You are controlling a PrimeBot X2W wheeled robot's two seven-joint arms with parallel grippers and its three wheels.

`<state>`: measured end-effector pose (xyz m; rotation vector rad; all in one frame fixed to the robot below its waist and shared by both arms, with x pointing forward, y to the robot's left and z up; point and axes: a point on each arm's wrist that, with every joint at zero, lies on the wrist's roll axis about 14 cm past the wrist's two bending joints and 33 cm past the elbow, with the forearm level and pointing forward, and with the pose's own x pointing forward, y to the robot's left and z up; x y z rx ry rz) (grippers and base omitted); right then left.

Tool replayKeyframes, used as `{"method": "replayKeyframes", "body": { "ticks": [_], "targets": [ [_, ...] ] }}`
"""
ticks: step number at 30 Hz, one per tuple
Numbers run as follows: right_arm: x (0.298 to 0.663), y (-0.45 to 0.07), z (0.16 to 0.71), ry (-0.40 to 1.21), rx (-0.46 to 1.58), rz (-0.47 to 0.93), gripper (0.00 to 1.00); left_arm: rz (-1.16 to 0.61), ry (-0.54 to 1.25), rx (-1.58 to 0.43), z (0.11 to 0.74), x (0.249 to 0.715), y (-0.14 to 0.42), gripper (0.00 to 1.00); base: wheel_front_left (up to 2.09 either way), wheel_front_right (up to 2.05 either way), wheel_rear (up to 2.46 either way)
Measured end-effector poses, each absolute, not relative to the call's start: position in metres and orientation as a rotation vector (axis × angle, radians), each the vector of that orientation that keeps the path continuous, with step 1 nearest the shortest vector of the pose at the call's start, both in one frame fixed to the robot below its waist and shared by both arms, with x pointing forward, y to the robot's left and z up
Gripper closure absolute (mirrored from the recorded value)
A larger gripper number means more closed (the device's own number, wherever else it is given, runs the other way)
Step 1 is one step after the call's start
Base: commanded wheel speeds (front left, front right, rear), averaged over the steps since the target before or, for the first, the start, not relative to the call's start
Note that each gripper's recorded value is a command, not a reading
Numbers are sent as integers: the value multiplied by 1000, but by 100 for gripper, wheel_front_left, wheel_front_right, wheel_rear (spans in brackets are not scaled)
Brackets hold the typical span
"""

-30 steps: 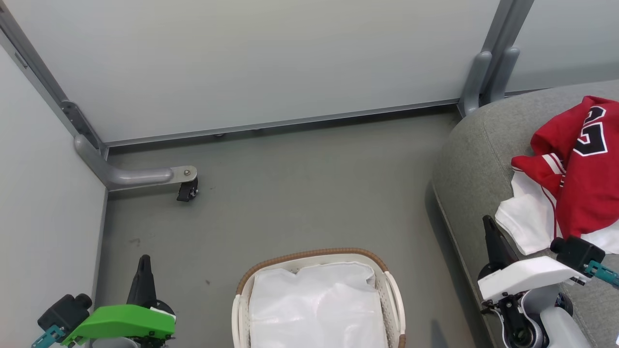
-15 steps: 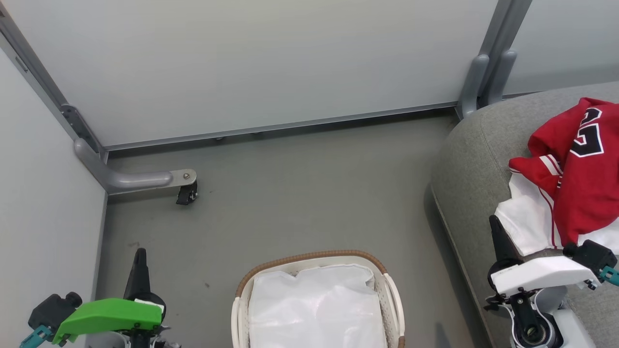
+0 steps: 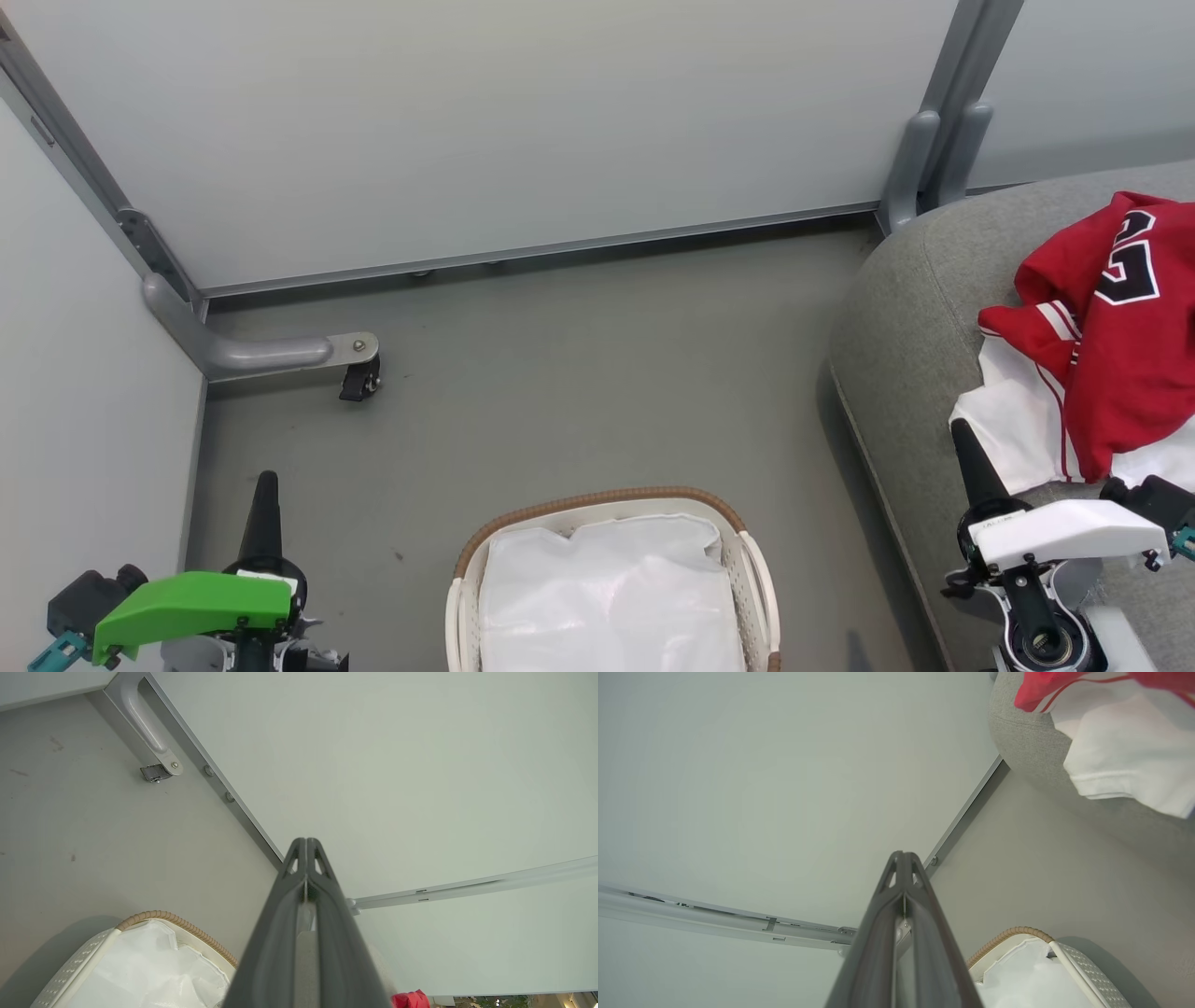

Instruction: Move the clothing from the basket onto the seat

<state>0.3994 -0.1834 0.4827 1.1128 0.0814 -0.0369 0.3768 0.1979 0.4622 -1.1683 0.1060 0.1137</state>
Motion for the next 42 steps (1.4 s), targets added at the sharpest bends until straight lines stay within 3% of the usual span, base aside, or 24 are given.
{"method": "replayKeyframes", "body": {
  "ticks": [42],
  "targets": [
    [393,-195,501,23,1476,-15,100,43,36,-1488,492,385,199,100,0,0,0]
  ]
}}
